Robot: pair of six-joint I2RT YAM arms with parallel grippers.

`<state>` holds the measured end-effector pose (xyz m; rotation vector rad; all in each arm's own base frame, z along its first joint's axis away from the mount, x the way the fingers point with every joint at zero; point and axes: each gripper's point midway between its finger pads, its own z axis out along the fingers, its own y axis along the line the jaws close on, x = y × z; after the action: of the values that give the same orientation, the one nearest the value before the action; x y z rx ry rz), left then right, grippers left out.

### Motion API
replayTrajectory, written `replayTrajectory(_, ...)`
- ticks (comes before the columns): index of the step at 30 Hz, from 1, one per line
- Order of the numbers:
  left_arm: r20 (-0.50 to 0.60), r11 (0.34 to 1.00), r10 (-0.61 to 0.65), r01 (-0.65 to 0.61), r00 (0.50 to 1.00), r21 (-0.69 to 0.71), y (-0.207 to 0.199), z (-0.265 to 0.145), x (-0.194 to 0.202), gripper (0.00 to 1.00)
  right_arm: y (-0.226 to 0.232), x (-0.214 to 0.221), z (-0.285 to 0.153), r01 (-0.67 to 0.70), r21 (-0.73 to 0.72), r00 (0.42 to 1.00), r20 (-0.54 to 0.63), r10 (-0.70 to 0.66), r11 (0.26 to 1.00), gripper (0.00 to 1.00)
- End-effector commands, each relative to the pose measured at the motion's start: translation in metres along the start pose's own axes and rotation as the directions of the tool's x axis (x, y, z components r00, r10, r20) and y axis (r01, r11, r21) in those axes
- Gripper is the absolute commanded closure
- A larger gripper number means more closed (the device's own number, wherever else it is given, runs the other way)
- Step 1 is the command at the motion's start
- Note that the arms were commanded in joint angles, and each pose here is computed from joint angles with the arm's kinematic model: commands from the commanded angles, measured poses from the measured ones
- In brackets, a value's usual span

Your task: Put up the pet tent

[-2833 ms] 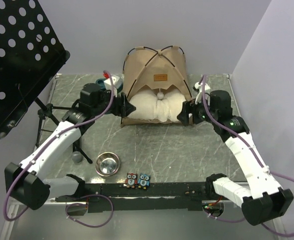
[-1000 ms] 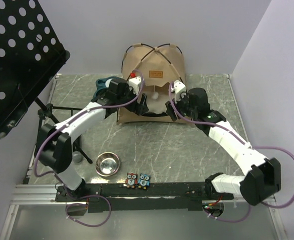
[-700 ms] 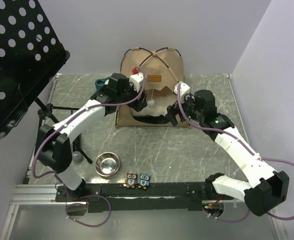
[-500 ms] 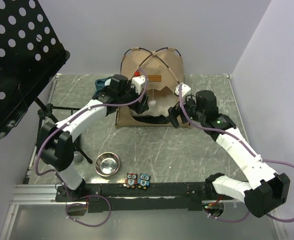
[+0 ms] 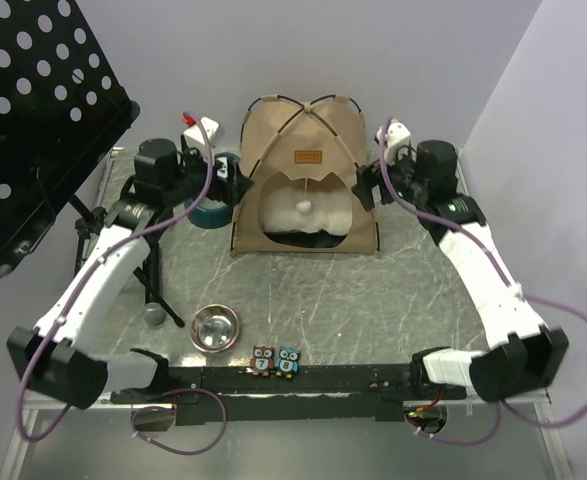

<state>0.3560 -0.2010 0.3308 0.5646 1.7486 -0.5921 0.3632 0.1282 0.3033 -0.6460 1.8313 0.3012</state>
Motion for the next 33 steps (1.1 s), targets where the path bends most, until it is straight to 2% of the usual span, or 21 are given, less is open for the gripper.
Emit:
replayTrajectory(1,-0.156,0.992,-0.107,0.094,0.982,-0.088,0.034,0.021,0.046,0.05,-0.015,-0.004,0.035,-0.049,0.013,0.998,-0.024,0.050,0.999,0.09)
replayTrajectory(4,-0.199,0.995,-0.102,0.097,0.975,-0.035,0.030,0.034,0.064,0.09,-0.021,-0.005,0.051,-0.056,0.020,0.998,-0.039,0.056,0.998,0.15)
replayTrajectory(6,-0.248,0.992,-0.123,0.121,0.961,-0.024,0.031,0.043,0.078,0.14,-0.024,-0.002,0.055,-0.055,0.025,0.997,-0.059,0.057,0.998,0.28)
replayTrajectory(8,-0.278,0.992,-0.122,0.123,0.953,-0.014,0.033,0.050,0.085,0.24,-0.029,0.001,0.051,-0.056,0.050,0.996,-0.065,0.060,0.997,0.60)
replayTrajectory(10,-0.263,0.990,-0.123,0.135,0.957,0.029,0.027,0.056,0.081,0.36,-0.032,0.002,0.037,-0.056,0.079,0.997,-0.054,0.061,0.995,0.90)
replayTrajectory(11,-0.249,0.990,-0.121,0.135,0.961,0.041,0.025,0.059,0.077,0.45,-0.036,0.001,0.027,-0.050,0.101,0.998,-0.041,0.054,0.994,1.00)
replayTrajectory(14,-0.234,0.988,-0.105,0.129,0.967,0.089,0.011,0.074,0.070,0.62,-0.047,0.009,-0.003,-0.026,0.168,0.999,-0.026,0.031,0.986,1.00)
replayTrajectory(17,-0.243,0.983,-0.068,0.107,0.968,0.151,-0.015,0.096,0.066,0.72,-0.065,0.017,-0.034,0.012,0.250,1.000,-0.018,-0.007,0.968,1.00)
replayTrajectory(21,-0.247,0.970,-0.021,0.080,0.969,0.229,-0.050,0.134,0.067,0.75,-0.104,0.039,-0.061,0.012,0.357,0.999,-0.049,0.006,0.934,1.00)
replayTrajectory(24,-0.255,0.965,-0.027,0.092,0.967,0.246,-0.057,0.164,0.070,0.78,-0.130,0.052,-0.071,0.009,0.409,0.997,-0.076,0.024,0.912,1.00)
replayTrajectory(25,-0.259,0.963,-0.035,0.101,0.965,0.250,-0.057,0.173,0.072,0.76,-0.139,0.055,-0.073,0.021,0.432,0.996,-0.086,0.018,0.902,1.00)
replayTrajectory(26,-0.266,0.964,-0.035,0.103,0.963,0.246,-0.055,0.181,0.075,0.70,-0.148,0.058,-0.075,0.022,0.456,0.995,-0.095,0.024,0.890,1.00)
replayTrajectory(28,-0.258,0.968,-0.031,0.093,0.966,0.235,-0.053,0.185,0.067,0.43,-0.148,0.065,-0.077,-0.010,0.422,0.990,-0.122,0.068,0.906,0.85)
replayTrajectory(29,-0.255,0.970,-0.023,0.084,0.967,0.229,-0.051,0.181,0.065,0.28,-0.143,0.064,-0.079,-0.032,0.393,0.989,-0.123,0.087,0.919,0.73)
replayTrajectory(30,-0.243,0.971,-0.001,0.059,0.970,0.233,-0.052,0.174,0.057,0.19,-0.138,0.060,-0.081,-0.040,0.370,0.990,-0.111,0.087,0.928,0.56)
replayTrajectory(31,-0.227,0.971,0.018,0.038,0.974,0.238,-0.051,0.162,0.047,0.13,-0.129,0.053,-0.084,-0.045,0.343,0.993,-0.090,0.080,0.938,0.41)
replayTrajectory(32,-0.204,0.971,0.028,0.022,0.979,0.239,-0.052,0.147,0.035,0.04,-0.121,0.049,-0.086,-0.053,0.320,0.995,-0.068,0.079,0.946,0.29)
replayTrajectory(33,-0.178,0.970,0.064,-0.019,0.982,0.244,-0.049,0.132,0.025,0.00,-0.113,0.041,-0.091,-0.057,0.307,0.997,-0.040,0.073,0.950,0.19)
